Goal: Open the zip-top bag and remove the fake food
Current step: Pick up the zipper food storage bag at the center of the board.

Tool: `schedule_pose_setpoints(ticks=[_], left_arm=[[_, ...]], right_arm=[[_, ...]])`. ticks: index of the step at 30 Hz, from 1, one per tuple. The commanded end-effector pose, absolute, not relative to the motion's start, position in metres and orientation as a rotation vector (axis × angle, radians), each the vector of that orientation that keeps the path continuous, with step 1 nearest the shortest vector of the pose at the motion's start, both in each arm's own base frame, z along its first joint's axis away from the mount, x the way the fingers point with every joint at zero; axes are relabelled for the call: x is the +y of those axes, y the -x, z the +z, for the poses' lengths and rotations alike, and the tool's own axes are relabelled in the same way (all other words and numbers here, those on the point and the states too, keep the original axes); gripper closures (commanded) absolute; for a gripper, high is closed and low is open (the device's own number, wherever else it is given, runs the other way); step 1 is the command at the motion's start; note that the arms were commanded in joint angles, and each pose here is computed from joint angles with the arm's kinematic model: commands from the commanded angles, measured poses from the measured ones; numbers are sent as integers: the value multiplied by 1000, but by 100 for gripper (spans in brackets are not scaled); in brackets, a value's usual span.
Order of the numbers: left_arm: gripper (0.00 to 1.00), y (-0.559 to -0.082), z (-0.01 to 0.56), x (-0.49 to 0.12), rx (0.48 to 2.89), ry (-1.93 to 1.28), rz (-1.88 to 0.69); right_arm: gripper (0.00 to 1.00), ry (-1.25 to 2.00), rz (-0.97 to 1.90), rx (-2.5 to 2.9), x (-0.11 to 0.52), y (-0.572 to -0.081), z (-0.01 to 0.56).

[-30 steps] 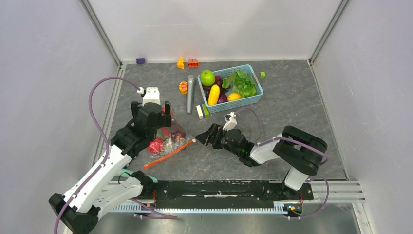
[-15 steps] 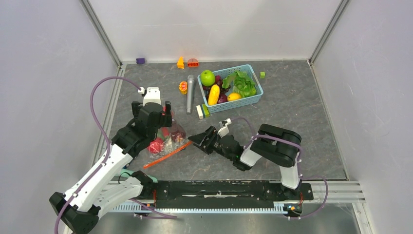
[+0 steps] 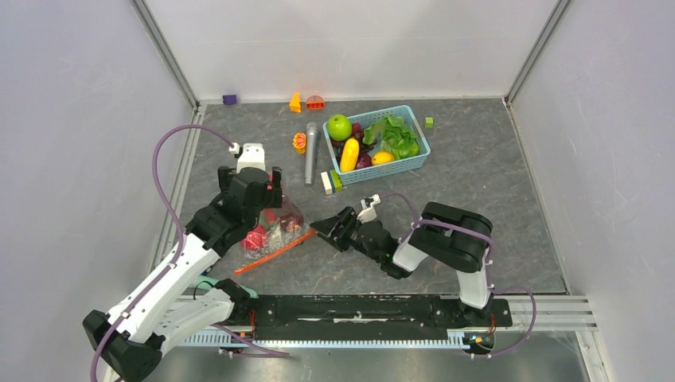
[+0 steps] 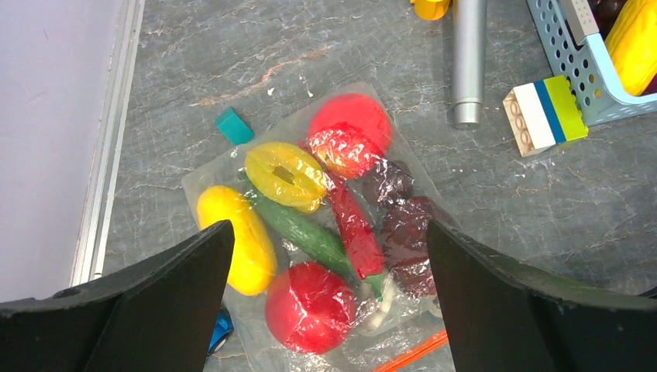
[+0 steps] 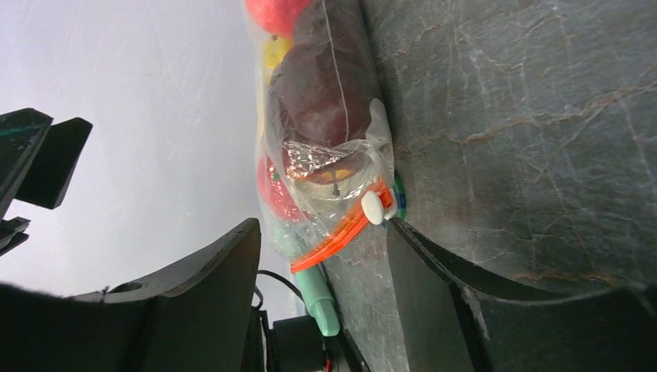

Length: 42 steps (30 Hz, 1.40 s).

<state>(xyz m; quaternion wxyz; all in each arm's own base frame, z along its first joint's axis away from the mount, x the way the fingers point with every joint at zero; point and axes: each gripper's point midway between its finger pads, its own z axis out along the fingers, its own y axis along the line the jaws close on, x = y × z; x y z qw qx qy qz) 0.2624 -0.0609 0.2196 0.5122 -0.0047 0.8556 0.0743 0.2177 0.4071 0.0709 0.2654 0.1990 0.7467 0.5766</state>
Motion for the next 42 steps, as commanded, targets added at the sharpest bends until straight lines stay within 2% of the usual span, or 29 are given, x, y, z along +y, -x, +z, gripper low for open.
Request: schedule_pose_setpoints(ticks=[1,8,21,25,32,36,40,42], left_arm=[[0,-269,221,-66,2043,16,153],[0,-269,218,-68,2054,5,150],[0,-270,215,-69,2060,-4,153],[0,-270,215,-68,2059,-2,161],[0,-271,217,-65,2049,3,178],[0,-271,228,-65,2016,10,157],[0,-272,250,-66,1967,31,119],[0,-270,261,-65,1949,30,113]], right_arm=[[32,-556,1548,1999,412,-225,70],[33,-539,1558,2005,423,-232,64],[61,-459,1516,1980,433,-248,58],[75,-366,1470,1947,430,-251,65],[87,-134,1332,1875,420,-258,96],[93,52,1254,1824,423,-262,130],[94,267,1211,1768,434,-262,167],[99,369,1148,1734,434,-264,186]])
